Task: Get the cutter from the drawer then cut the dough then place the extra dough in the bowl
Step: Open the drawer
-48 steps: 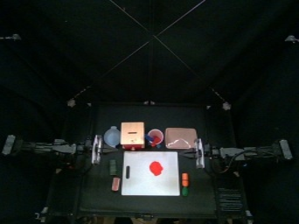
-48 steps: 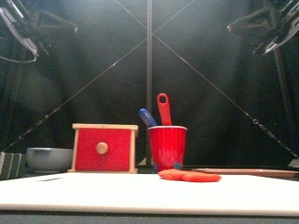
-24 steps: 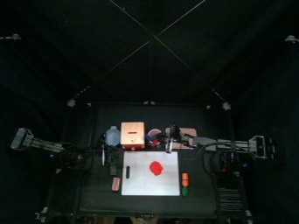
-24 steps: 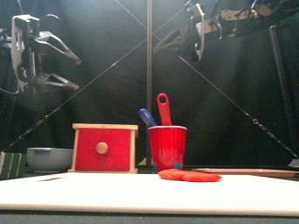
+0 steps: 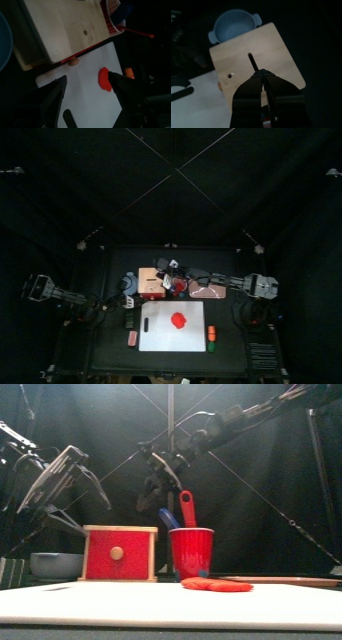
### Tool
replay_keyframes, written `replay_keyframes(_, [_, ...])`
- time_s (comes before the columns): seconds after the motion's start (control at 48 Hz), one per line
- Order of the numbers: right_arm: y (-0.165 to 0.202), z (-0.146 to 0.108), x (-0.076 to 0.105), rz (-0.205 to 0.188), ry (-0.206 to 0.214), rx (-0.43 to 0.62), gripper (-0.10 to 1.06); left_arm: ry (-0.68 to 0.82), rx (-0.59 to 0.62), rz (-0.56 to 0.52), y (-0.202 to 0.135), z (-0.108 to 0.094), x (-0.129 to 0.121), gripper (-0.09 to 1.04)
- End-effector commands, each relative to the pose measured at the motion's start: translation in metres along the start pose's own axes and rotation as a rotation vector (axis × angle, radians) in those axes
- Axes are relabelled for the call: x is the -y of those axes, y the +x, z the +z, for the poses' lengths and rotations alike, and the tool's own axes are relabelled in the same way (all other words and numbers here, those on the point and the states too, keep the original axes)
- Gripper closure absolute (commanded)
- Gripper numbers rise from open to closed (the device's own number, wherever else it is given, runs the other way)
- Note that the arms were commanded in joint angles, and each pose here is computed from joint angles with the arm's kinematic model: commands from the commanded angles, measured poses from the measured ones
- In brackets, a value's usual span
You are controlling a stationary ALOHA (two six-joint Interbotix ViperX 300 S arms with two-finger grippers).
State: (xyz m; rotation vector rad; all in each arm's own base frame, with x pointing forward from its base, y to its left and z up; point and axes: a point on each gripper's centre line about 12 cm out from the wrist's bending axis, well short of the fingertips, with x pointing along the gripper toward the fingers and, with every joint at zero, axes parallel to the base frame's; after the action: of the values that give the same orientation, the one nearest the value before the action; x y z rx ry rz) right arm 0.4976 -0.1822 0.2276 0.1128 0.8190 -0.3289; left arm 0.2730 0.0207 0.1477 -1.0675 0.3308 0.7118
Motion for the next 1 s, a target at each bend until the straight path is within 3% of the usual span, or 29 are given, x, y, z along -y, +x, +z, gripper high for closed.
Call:
replay_keyframes(0.021, [-0.008, 0.022, 0.007, -0.018, -0.004, 0.023, 0.94, -0.034, 0.019, 0.012, 0.01, 0.003, 0.01, -0.03])
replay_keyframes(0.208, [0.008, 0.011, 0.012, -0.027, -0.001, -0.053, 0.94, -0.066, 0.028, 0.059, 0.029, 0.002, 0.014, -0.03])
replay_keyframes(0.562, [0.009, 0.009, 0.011, -0.025, -0.008, -0.061, 0.94, -0.093, 0.05, 0.14, 0.049, 0.005, 0.001, 0.01])
replay_keyframes(0.875, [0.011, 0.004, 0.009, -0.023, -0.014, -0.073, 0.94, -0.096, 0.05, 0.149, 0.057, 0.005, 0.003, 0.27])
replay_keyframes(1.0, [0.011, 0.004, 0.009, -0.023, -0.014, -0.074, 0.94, -0.1, 0.041, 0.141, 0.055, 0.002, 0.006, 0.32])
